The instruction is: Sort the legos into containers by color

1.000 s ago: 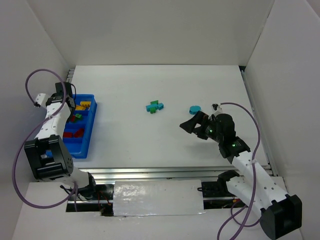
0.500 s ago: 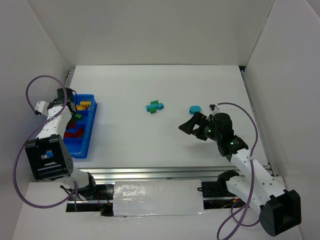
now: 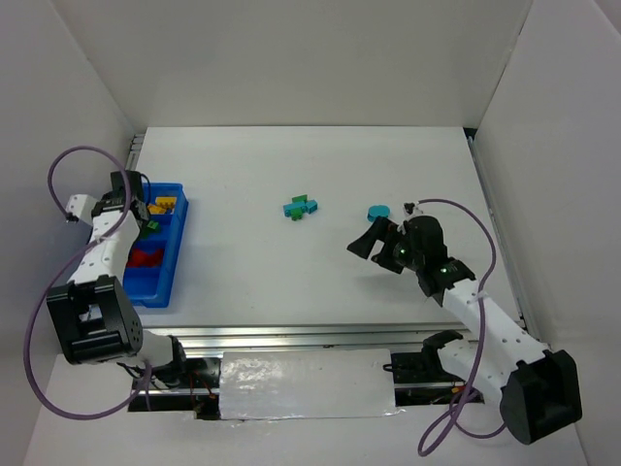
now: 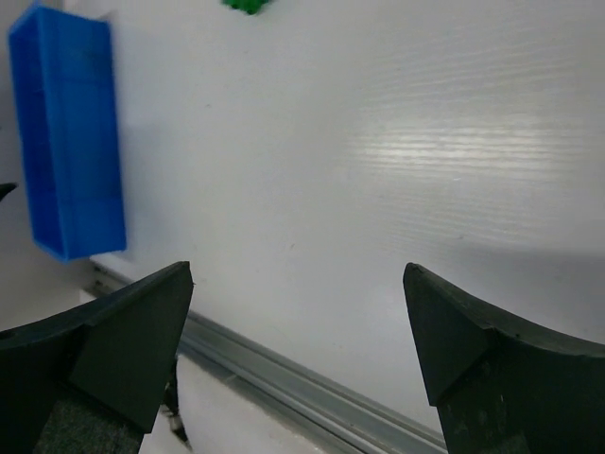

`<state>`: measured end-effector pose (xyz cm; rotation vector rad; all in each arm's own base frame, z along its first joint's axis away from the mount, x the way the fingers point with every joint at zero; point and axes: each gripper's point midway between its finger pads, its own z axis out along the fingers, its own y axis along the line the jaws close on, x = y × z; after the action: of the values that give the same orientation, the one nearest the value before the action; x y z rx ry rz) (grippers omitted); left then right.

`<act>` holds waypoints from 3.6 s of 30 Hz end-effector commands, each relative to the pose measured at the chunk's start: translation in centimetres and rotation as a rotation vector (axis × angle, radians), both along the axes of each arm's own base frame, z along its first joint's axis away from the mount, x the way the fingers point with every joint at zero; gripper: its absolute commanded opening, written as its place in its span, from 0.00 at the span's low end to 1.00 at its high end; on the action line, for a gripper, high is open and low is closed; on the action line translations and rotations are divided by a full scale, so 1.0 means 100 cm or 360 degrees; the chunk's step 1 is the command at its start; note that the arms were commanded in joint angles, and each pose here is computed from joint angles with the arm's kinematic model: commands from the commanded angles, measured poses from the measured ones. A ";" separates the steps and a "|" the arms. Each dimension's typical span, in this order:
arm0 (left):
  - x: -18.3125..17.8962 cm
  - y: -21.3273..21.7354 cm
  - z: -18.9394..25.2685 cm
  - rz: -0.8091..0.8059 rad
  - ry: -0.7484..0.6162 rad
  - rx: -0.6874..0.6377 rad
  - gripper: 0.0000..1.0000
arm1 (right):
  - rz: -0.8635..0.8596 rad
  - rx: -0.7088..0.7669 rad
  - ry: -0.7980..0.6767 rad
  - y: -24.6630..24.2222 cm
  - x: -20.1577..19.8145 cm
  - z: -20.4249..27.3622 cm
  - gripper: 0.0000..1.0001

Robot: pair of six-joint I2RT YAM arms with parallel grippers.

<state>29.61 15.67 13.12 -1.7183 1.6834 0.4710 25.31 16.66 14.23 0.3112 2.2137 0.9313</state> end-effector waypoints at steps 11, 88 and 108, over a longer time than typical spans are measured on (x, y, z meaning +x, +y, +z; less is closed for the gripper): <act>0.075 -0.229 0.129 -0.1927 -0.0470 0.0025 0.99 | -0.0579 -0.0591 0.0322 -0.076 0.118 -0.018 1.00; -0.031 -0.243 0.083 -0.2489 -0.0334 0.0135 0.99 | -0.0764 -0.0833 0.0726 -0.051 0.210 -0.099 0.02; -0.069 -0.337 0.131 -0.2657 -0.1017 -0.0872 1.00 | 0.1119 -0.0343 -0.1022 0.204 -0.046 0.102 0.00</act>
<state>24.35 -15.22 22.97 -0.1518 2.1617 -0.9278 21.51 35.90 22.80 -0.6923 1.9157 0.9198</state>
